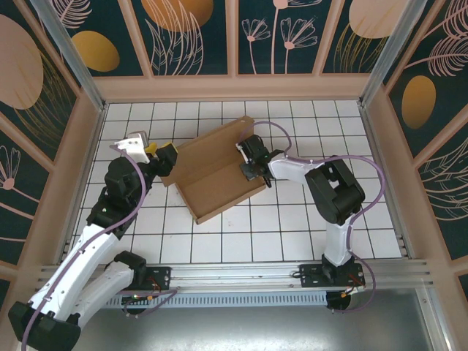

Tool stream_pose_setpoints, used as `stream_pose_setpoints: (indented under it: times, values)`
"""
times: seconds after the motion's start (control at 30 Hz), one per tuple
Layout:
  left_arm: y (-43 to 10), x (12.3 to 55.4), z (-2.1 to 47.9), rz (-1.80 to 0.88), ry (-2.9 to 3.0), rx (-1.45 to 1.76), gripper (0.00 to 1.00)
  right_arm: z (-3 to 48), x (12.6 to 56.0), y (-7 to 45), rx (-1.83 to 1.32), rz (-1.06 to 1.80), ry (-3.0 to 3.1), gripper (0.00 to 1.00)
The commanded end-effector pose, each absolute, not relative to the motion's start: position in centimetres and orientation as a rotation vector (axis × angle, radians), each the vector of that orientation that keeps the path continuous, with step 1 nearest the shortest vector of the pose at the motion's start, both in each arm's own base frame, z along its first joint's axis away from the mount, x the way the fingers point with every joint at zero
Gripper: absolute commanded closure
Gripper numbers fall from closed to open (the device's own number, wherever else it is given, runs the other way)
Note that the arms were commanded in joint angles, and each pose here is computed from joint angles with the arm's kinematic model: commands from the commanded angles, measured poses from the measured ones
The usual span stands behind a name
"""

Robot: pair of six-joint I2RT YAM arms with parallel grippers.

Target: Fold the paper box

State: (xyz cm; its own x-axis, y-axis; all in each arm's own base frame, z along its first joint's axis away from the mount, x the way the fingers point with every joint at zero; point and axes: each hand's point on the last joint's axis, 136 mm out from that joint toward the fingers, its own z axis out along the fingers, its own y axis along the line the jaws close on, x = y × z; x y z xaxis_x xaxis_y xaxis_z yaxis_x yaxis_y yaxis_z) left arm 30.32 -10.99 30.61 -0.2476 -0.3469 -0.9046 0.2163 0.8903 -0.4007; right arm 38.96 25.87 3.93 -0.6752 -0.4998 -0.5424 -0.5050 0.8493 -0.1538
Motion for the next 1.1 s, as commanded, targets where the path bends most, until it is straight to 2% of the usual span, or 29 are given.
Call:
stream_pose_setpoints:
  times: [0.0, 0.2, 0.33, 0.57, 0.63, 0.73, 0.8, 0.87, 0.93, 1.07]
  values:
    - [-10.6, 30.2, 31.4, -0.519, 1.702, -0.110, 0.40, 4.7, 39.9, 24.1, -0.713, -0.199, 2.405, 1.00]
    - [-10.5, 30.3, 31.3, -0.513, 1.706, -0.114, 0.40, 5.0, 39.9, 22.1, -0.719, -0.403, 2.372, 1.00]
    - [-10.4, 30.3, 31.1, -0.500, 1.707, -0.114, 0.39, 4.4, 39.5, 21.4, -0.709, -0.438, 2.382, 1.00]
    - [-10.5, 30.9, 30.2, -0.528, 1.726, -0.158, 0.28, 4.0, 38.2, 19.3, -0.538, -0.359, 2.447, 0.94]
    - [-10.6, 30.9, 29.3, -0.546, 1.723, -0.176, 0.29, 4.3, 37.8, 18.7, -0.467, -0.281, 2.460, 0.88]
    - [-10.6, 31.1, 28.4, -0.552, 1.700, -0.181, 0.31, 5.8, 37.3, 18.6, -0.411, -0.151, 2.421, 0.65]
    - [-10.7, 31.3, 28.0, -0.529, 1.718, -0.158, 0.25, 7.3, 37.1, 18.8, -0.386, -0.040, 2.385, 0.45]
    - [-11.5, 31.3, 28.2, -0.529, 1.726, -0.089, 0.25, 8.9, 36.6, 19.5, -0.403, 0.073, 2.329, 0.32]
    - [-12.2, 31.1, 28.5, -0.538, 1.716, -0.019, 0.27, 11.3, 35.9, 20.3, -0.404, 0.195, 2.249, 0.27]
    - [-12.5, 30.9, 28.4, -0.498, 1.707, 0.070, 0.35, 17.6, 35.2, 20.2, -0.345, 0.356, 2.027, 0.30]
